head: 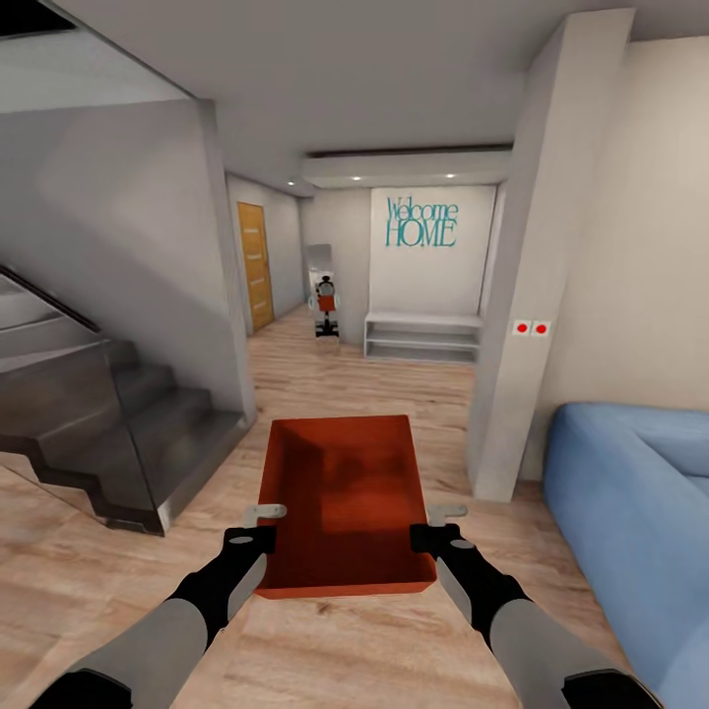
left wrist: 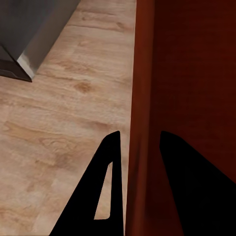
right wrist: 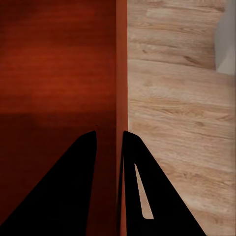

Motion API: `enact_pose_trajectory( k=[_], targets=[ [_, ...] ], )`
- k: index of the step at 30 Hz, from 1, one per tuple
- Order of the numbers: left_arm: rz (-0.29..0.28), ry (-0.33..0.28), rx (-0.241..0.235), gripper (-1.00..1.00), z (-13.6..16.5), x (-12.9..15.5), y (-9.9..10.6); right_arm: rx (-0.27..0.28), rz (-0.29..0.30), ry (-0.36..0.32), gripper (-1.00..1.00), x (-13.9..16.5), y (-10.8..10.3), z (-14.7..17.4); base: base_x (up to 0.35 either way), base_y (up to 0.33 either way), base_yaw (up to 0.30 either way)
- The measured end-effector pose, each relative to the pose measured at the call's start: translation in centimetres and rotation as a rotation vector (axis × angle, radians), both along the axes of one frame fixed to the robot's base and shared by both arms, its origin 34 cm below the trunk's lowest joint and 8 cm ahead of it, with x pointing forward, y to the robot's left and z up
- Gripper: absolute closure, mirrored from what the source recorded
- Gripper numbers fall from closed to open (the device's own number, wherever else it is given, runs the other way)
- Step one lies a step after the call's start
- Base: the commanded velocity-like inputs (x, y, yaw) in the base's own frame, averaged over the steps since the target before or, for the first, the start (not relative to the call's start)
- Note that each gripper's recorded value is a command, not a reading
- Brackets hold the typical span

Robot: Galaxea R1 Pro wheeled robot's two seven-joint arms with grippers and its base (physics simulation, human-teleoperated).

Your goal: Move the two storage containers from the living room to the garage. In the garage, place one container on the floor and stack the other container on top of it (either order is fine).

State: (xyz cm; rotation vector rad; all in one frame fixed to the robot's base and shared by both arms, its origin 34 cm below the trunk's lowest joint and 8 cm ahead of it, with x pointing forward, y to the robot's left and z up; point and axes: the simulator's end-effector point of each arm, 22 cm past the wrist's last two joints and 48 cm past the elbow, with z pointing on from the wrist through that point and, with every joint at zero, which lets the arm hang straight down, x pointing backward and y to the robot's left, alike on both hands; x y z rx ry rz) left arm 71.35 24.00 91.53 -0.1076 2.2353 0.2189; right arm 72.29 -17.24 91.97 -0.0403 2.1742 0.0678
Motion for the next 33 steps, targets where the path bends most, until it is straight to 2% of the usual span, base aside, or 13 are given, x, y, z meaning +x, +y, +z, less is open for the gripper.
enact_pose_trajectory(
  k=[25,33],
  targets=[
    [0.0,0.001,0.001,1.0,-0.03,-0.02,-0.01,0.0,0.0,0.001,1.0,-0.02,-0.01,-0.03,0.321,0.039,-0.001],
    [0.009,-0.008,-0.024,1.0,0.24,0.21,-0.37,-0.024,0.01,-0.004,1.0,0.04,-0.26,-0.13,0.0,0.0,0.0]
  ],
)
